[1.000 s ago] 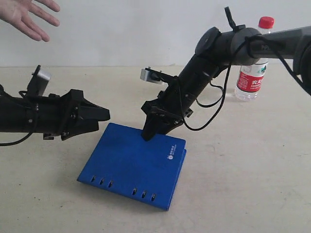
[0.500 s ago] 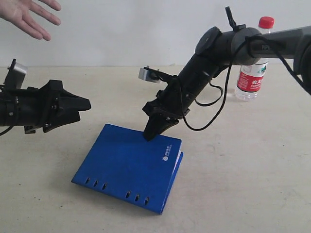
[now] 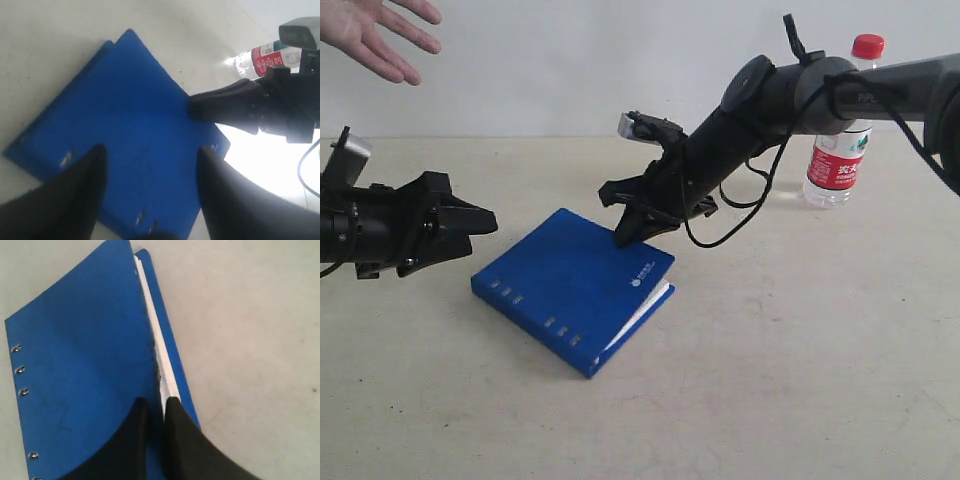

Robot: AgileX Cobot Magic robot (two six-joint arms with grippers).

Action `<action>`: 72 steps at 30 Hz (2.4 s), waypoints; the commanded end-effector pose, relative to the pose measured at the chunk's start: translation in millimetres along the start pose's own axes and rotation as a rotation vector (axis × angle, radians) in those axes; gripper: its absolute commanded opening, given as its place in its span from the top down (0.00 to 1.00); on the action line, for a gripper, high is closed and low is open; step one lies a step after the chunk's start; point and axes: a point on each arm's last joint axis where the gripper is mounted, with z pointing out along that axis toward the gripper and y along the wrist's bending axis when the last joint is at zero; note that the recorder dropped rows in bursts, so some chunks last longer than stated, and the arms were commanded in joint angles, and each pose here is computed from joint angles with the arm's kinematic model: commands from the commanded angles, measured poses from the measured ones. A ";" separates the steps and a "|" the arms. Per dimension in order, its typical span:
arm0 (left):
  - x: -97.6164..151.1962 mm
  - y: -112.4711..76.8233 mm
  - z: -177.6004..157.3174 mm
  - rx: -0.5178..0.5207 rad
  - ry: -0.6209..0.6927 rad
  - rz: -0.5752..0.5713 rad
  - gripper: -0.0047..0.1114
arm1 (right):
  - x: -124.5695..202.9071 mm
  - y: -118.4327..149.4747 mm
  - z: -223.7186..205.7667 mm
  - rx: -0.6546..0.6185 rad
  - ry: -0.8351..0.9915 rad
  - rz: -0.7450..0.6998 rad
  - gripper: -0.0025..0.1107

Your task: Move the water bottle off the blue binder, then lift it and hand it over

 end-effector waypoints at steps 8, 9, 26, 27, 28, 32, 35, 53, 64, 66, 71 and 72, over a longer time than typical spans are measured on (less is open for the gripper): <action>11.9 10.4 8.3 -0.130 0.023 -0.033 0.52 | -18.6 -8.6 -7.6 0.097 -0.214 0.283 0.98; 14.1 11.9 10.2 -0.139 0.032 -0.039 0.52 | -20.2 -9.5 -8.0 0.102 -0.235 0.315 0.98; 25.9 27.5 23.8 -0.153 0.094 -0.092 0.52 | -5.0 17.9 -5.9 -0.173 -0.041 0.068 0.70; 26.0 27.1 23.9 -0.149 0.095 -0.093 0.52 | -4.4 18.4 -5.9 -0.178 -0.034 0.067 0.69; 26.1 26.5 24.0 -0.142 0.096 -0.093 0.52 | -3.4 19.9 -5.5 -0.200 -0.026 0.055 0.69; 26.5 23.9 24.2 -0.114 0.101 -0.095 0.52 | 0.9 28.6 4.2 -0.404 -0.012 0.064 0.69; 26.6 23.1 24.3 -0.105 0.103 -0.096 0.52 | -0.1 22.1 12.0 -0.384 -0.042 0.087 0.74; 5.1 16.4 27.1 -0.090 0.051 -0.066 0.52 | -8.7 -4.3 -30.9 -0.552 -0.137 0.104 0.98; -14.5 -8.7 29.5 0.103 0.036 0.048 0.52 | -10.7 -3.9 -39.4 -0.541 -0.153 0.077 0.98; -14.2 -5.4 30.1 0.075 0.033 0.051 0.52 | -11.2 -2.9 -40.9 -0.541 -0.156 0.072 0.98; -14.1 7.5 33.4 -0.028 0.023 0.042 0.52 | -14.1 2.9 -49.4 -0.542 -0.172 0.052 0.98; -13.2 10.0 35.5 -0.031 0.029 0.036 0.52 | -14.4 3.6 -50.5 -0.541 -0.175 0.046 0.98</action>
